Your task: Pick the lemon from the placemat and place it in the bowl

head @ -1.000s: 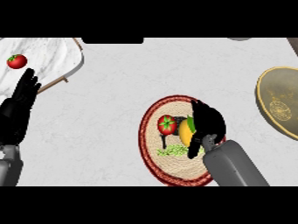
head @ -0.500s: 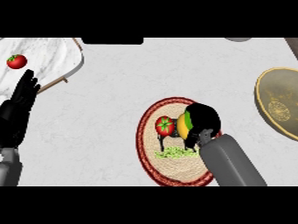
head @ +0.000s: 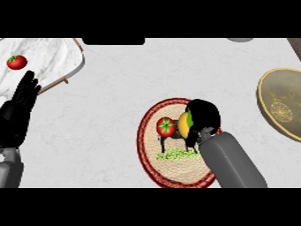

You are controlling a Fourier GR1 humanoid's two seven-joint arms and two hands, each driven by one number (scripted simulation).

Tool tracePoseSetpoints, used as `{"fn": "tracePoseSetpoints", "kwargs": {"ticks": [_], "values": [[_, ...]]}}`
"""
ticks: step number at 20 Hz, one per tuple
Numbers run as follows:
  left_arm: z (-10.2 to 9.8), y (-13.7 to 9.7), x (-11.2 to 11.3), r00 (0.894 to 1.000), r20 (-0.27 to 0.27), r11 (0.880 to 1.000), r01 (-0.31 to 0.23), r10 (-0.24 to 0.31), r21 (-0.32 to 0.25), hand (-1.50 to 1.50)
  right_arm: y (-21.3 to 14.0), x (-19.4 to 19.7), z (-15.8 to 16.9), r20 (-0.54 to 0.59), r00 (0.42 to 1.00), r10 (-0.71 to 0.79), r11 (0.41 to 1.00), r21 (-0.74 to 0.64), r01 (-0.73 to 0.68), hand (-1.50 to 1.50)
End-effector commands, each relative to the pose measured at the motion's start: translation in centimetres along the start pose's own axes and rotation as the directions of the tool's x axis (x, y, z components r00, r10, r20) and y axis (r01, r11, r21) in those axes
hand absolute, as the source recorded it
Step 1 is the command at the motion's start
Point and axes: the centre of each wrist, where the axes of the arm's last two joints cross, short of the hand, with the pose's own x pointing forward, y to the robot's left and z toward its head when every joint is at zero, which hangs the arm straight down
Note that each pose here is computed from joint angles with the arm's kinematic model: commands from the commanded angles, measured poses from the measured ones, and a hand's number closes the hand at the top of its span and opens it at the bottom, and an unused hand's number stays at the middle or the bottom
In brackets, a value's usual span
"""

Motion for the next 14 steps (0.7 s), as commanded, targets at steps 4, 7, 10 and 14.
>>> {"fn": "tracePoseSetpoints", "kwargs": {"ticks": [4,7,10,14], "values": [[-0.5,-0.7,2.1,1.0,0.025,1.0,0.015,-0.015,0.007,0.0,-2.6,-1.4,-1.1,-0.056,0.997,-0.045,0.989,-0.143,0.037,1.5],[0.5,-1.6,0.9,1.0,-0.008,1.0,0.003,-0.003,0.003,0.0,-5.3,-3.7,-2.2,-0.076,0.994,-0.073,0.98,-0.19,0.057,1.5],[0.7,0.2,0.5,1.0,0.007,1.0,-0.002,0.002,0.016,0.0,-6.0,-1.5,0.9,-0.067,0.997,-0.046,0.961,-0.277,0.026,1.5],[-0.6,2.0,1.3,1.0,-0.01,1.0,0.014,-0.014,0.016,0.0,-11.0,1.9,4.4,-0.075,0.996,-0.054,0.876,-0.481,0.011,1.5]]}}
